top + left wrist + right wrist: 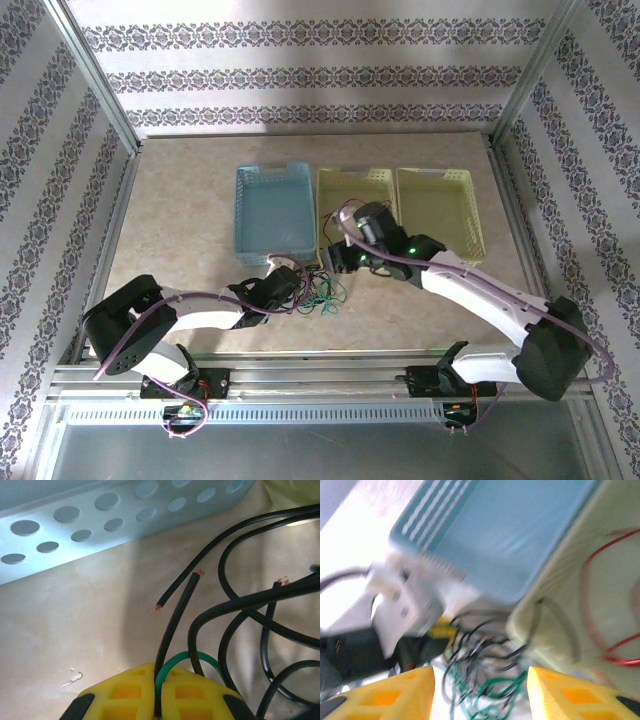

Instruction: Untangle the cables

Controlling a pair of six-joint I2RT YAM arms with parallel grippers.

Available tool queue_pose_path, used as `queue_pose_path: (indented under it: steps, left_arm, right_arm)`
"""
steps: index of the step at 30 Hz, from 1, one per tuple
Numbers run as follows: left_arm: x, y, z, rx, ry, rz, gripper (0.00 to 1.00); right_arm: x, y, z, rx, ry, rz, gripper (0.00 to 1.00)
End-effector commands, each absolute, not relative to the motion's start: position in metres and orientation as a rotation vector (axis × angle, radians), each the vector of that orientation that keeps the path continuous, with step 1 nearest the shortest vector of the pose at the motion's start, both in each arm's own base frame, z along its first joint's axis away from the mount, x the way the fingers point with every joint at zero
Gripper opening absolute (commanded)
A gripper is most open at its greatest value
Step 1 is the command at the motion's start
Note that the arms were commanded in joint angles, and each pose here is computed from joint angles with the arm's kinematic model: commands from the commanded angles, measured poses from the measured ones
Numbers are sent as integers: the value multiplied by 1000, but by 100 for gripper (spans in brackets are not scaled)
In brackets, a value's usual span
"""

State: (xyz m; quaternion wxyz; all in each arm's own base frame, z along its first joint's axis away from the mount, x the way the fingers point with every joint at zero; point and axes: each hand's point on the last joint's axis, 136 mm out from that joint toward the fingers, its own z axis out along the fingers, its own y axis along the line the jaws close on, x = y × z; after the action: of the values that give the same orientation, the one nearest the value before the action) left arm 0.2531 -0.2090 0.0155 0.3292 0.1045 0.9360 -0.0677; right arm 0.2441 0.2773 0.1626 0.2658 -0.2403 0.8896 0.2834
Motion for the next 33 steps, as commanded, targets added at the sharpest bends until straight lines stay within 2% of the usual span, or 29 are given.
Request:
queue_pose_path:
  steps: [1, 10, 18, 20, 22, 23, 25, 30, 33]
  left_arm:
    - [237, -214, -4, 358, 2510, -220, 0]
    - [237, -216, -3, 365, 2513, -226, 0]
    - [236, -216, 0, 362, 2506, -235, 0]
    - [236, -216, 1, 362, 2503, -237, 0]
    - [236, -215, 2, 358, 2502, -237, 0]
    - [236, -214, 2, 357, 2501, -236, 0]
    - [235, -214, 3, 351, 2500, -236, 0]
    - [233, -212, 2, 357, 2509, -231, 1]
    - [232, -212, 2, 363, 2505, -240, 15]
  right_arm:
    - [228, 283, 130, -695, 2513, 802, 50]
    - [264, 279, 97, -512, 2595, 736, 43]
    - [273, 286, 85, -428, 2601, 799, 35]
    - [274, 289, 82, -407, 2605, 819, 28]
    - [272, 291, 80, -402, 2607, 824, 14]
    - [271, 291, 82, -407, 2601, 818, 7]
    - [268, 291, 92, -427, 2565, 813, 0]
    - [258, 289, 145, -480, 2423, 867, 0]
    - [251, 283, 179, -509, 2333, 890, 0]
